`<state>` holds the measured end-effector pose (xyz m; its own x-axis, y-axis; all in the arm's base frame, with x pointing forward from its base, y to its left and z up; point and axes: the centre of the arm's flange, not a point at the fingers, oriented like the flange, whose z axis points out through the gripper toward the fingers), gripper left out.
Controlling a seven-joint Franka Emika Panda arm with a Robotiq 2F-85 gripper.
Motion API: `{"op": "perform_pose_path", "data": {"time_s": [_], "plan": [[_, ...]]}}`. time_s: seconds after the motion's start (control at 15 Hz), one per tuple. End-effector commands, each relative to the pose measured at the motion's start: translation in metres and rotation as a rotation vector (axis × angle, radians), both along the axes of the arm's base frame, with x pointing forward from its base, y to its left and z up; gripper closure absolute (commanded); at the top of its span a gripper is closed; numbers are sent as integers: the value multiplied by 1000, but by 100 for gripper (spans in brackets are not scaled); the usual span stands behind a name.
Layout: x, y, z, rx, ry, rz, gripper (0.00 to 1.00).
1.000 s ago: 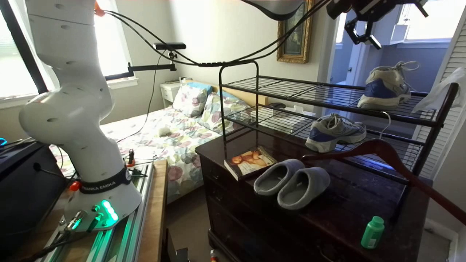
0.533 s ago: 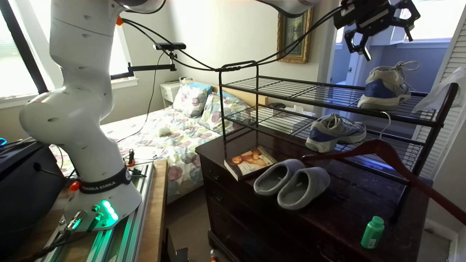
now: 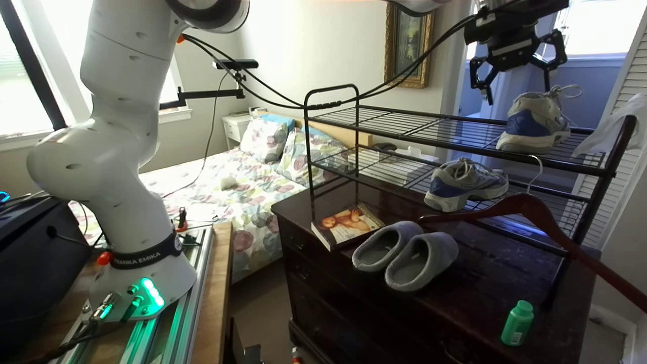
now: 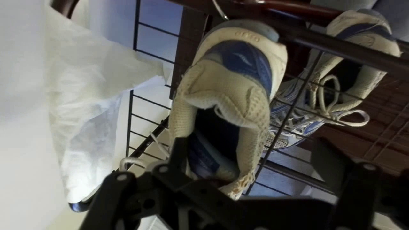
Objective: Put the green bottle on the countertop then move the sneaker from the top shelf to the bottom shelf.
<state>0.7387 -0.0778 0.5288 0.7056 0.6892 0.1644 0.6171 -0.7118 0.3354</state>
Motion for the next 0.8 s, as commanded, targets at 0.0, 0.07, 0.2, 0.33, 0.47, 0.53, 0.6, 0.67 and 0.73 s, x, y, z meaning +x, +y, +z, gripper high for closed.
{"op": "perform_pose_path", "data": {"time_s": [0.0, 0.07, 0.2, 0.33, 0.47, 0.53, 0.6, 0.67, 0.73], "plan": [[38, -9, -5, 45, 67, 23, 0], [43, -12, -10, 49, 82, 14, 0], [49, -16, -19, 55, 102, 12, 26], [53, -19, -26, 64, 114, 15, 41], [55, -20, -27, 57, 110, 24, 55], [55, -20, -24, 36, 95, 29, 62], [55, -19, -20, 18, 77, 43, 70], [53, -17, -12, 14, 52, 73, 76], [32, -16, -32, 19, 86, 27, 59]]}}
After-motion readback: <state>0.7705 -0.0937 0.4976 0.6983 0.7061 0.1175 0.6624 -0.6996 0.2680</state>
